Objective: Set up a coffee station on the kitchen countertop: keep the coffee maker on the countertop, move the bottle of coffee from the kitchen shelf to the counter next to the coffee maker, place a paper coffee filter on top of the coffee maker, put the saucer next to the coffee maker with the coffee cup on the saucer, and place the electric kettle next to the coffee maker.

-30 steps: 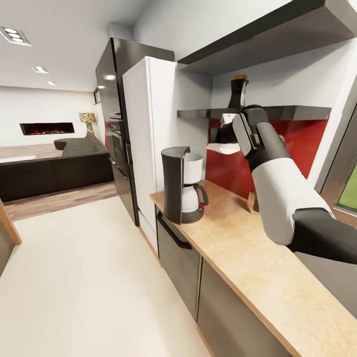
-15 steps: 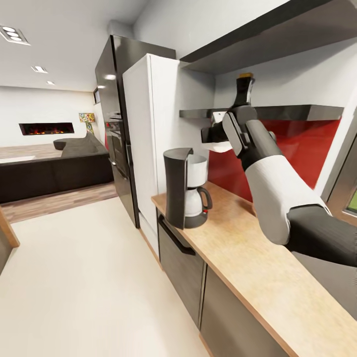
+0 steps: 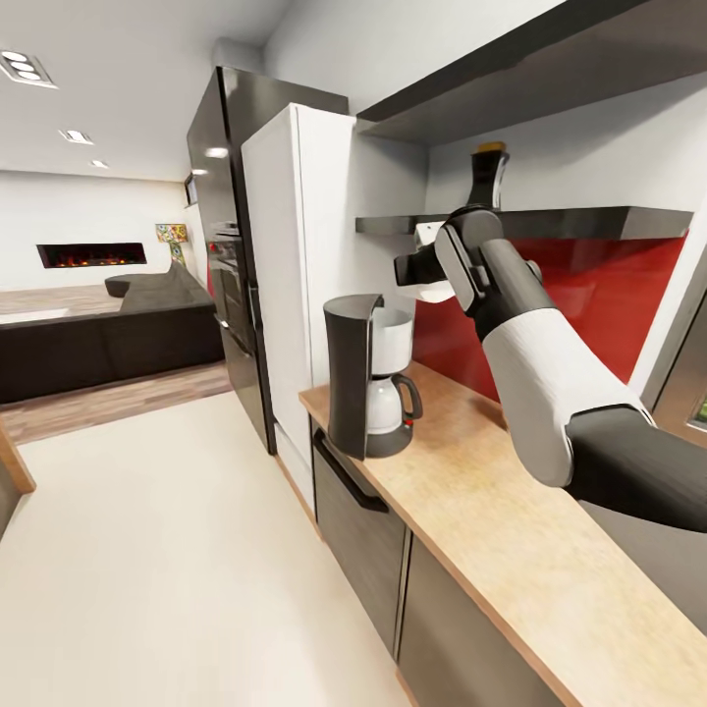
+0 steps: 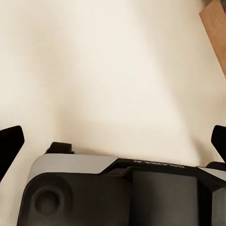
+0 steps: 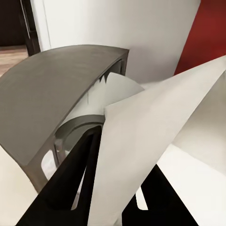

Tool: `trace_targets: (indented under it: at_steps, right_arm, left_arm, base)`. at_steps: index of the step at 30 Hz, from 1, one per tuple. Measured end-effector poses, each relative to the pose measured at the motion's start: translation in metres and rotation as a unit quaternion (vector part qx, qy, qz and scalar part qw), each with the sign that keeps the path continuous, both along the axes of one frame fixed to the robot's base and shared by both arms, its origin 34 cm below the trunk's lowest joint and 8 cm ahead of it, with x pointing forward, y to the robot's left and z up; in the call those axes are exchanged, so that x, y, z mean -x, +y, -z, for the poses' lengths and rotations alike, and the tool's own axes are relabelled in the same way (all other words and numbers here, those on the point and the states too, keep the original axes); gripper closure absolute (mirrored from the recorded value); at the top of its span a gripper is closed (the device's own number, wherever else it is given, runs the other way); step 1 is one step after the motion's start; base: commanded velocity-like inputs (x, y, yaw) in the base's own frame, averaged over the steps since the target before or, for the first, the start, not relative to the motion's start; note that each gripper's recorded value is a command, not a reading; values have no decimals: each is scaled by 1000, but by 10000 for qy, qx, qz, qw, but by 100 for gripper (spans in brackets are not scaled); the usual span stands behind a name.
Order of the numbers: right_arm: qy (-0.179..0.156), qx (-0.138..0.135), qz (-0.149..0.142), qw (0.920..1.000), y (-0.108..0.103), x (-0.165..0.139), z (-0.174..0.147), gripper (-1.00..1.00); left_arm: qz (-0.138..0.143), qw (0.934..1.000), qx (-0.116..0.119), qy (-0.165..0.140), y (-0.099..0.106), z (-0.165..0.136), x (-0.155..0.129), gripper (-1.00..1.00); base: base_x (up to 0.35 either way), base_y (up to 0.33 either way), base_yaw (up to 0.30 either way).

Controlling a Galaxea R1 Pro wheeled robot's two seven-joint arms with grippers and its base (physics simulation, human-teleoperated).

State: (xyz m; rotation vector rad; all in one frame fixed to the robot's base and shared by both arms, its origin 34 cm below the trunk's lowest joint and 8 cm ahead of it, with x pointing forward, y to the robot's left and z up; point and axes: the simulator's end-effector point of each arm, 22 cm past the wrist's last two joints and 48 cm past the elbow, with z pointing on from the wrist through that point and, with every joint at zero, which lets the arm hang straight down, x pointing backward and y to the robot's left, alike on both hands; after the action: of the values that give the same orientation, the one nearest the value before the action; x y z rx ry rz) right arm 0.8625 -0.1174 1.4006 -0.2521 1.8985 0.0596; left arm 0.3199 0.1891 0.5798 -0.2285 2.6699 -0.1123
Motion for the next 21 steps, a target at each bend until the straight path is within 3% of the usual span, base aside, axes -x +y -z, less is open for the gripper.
trace_targets:
  at_steps: [5,13,21]
  right_arm:
    - [-2,53,-19,10000,2,0,1,100]
    - [-102,699,-63,9975,15,3,5,100]
    - [-115,835,-61,9964,16,3,6,100]
  left_arm:
    - [-1,10000,0,0,0,0,0,-100]
    - [0,10000,0,0,0,0,0,-100]
    - [0,10000,-1,0,0,0,0,-100]
  base:
    - [42,0,0]
    - [119,0,0]
    - [15,0,0]
